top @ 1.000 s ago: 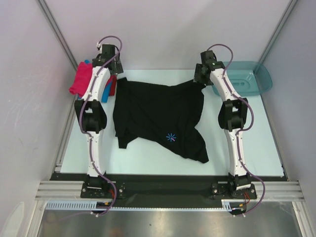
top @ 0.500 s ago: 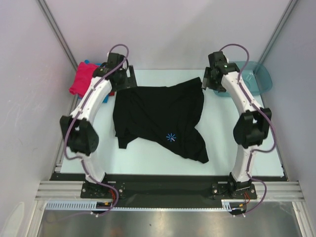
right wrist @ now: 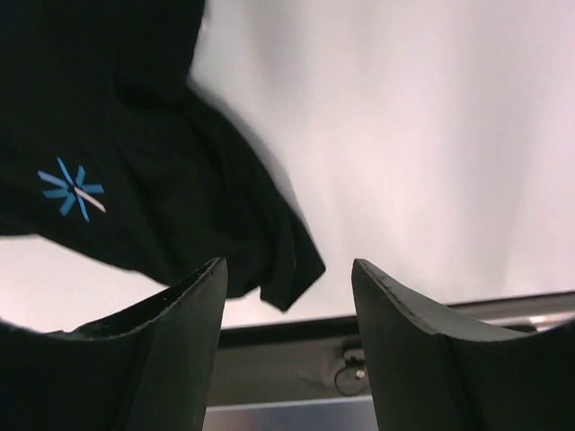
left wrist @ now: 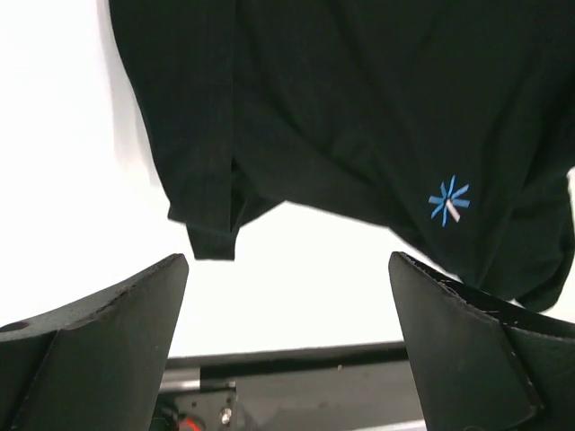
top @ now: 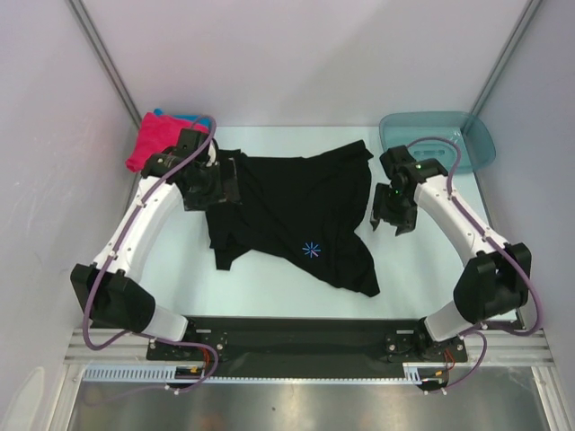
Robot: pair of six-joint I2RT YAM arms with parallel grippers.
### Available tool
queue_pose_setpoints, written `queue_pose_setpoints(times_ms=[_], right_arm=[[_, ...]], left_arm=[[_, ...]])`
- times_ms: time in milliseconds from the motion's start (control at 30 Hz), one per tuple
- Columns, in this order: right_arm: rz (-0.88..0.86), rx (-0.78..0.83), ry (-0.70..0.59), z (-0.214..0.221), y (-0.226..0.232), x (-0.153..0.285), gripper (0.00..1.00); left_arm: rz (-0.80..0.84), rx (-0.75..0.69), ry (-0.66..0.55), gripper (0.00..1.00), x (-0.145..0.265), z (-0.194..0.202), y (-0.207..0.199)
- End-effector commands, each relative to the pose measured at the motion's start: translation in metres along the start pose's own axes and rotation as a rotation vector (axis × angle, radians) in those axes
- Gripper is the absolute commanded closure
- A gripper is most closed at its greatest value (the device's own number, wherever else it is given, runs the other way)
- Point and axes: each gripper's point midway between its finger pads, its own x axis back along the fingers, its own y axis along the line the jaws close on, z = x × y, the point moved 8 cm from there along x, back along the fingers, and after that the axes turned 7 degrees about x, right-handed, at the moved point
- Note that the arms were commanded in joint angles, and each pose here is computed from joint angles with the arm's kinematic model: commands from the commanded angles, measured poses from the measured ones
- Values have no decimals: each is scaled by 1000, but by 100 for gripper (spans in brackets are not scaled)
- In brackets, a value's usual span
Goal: Fold and stack the t-shirts
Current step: Flatten the tshirt out
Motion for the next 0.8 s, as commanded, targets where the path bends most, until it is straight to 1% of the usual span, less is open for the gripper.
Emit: queue_pose_setpoints(times_ms=[0,33,100,133,233,300,367,467,600,667,767], right_arm=[[-60,7,33,31,10,17,37],[-57,-1,74,45,11,10,37],[-105,1,77,60,17,9,37],[-101,-7,107,72,17,1,37],[-121,-17,110,87,22,-3,37],[-114,-19,161,103,20,-18,37],[-96,-13,174,112,18,-30,37],[-105,-8,152,111,22,-38,38],[-105,9,141,110,25,-54,43],[-112,19,109,105,29,-57,44],[-106,27,109,102,31,-65,46]], left_arm=[[-13,-25,88,0,4,11,2],[-15,-24,108,0,4,13,3],[-12,-28,126,0,3,18,5],[-13,-34,127,0,2,18,5],[-4,-46,117,0,4,18,5],[-11,-48,121,0,5,18,6],[-19,-52,104,0,7,14,6],[-16,-56,79,0,10,7,2],[-17,-60,56,0,13,-2,-2],[-17,-62,42,0,14,-6,-3],[-23,-74,33,0,15,-10,-4]])
